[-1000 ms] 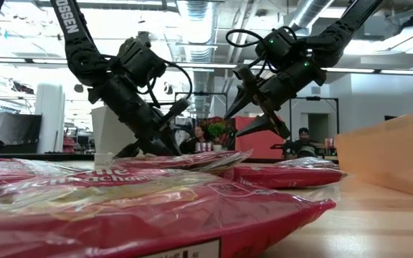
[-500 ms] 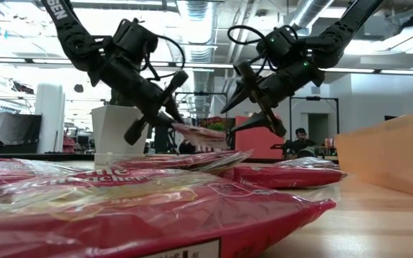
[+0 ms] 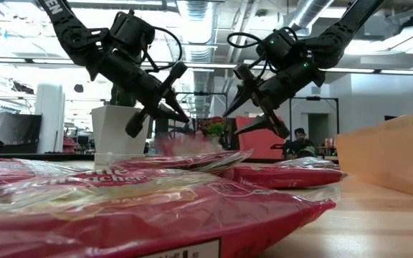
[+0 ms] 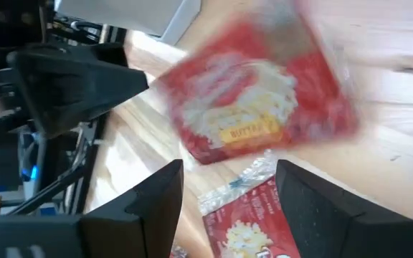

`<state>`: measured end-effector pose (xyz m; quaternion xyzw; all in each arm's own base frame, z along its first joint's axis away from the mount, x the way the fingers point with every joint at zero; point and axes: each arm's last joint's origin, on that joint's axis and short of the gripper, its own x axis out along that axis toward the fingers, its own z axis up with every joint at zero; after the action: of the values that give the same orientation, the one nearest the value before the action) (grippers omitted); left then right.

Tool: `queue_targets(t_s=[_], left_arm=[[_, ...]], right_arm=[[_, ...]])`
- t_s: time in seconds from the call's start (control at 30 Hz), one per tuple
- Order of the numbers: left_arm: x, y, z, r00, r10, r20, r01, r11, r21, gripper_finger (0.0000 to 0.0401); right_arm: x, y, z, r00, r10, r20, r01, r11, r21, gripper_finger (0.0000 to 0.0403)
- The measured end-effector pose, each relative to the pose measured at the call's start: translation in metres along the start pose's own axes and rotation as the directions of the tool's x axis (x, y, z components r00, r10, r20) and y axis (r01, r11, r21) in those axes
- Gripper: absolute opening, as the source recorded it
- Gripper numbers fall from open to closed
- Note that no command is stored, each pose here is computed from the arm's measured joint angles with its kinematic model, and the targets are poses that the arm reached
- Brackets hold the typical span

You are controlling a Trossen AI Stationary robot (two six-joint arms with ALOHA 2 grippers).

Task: Sort popcorn bags into baskets
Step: Put the popcorn bag into the orange bin

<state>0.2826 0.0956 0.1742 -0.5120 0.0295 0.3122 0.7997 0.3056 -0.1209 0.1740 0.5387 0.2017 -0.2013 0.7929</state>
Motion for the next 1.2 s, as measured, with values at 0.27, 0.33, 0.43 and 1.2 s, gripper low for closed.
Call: queue_targets(t_s=[0.27, 0.33, 0.43, 1.2], left_arm=[[0.0, 0.007, -0.003, 0.997, 0.069, -0.037, -0.06, 0.976, 0.21, 0.001], [0.0, 0.005, -0.003, 0.997, 0.036, -0.064, -0.017, 0.96, 0.28, 0.0031], [0.003, -0.005, 0.0, 0.994, 0.011, -0.105, 0.03, 0.922, 0.385, 0.008], [0.061, 0.019, 0.023, 0.881, 0.414, -0.228, -0.159, 0.714, 0.682, 0.0231]], right_arm=[[-0.001, -0.002, 0.003, 1.0, -0.007, 0.007, 0.008, 0.999, -0.043, 0.0245], [-0.001, -0.002, 0.003, 1.0, -0.006, 0.005, 0.007, 0.998, -0.057, 0.0245], [-0.001, -0.002, 0.002, 1.0, -0.003, -0.001, 0.003, 0.998, -0.068, 0.0245], [0.001, 0.002, -0.004, 0.999, 0.017, -0.039, -0.02, 0.997, -0.078, 0.0245]])
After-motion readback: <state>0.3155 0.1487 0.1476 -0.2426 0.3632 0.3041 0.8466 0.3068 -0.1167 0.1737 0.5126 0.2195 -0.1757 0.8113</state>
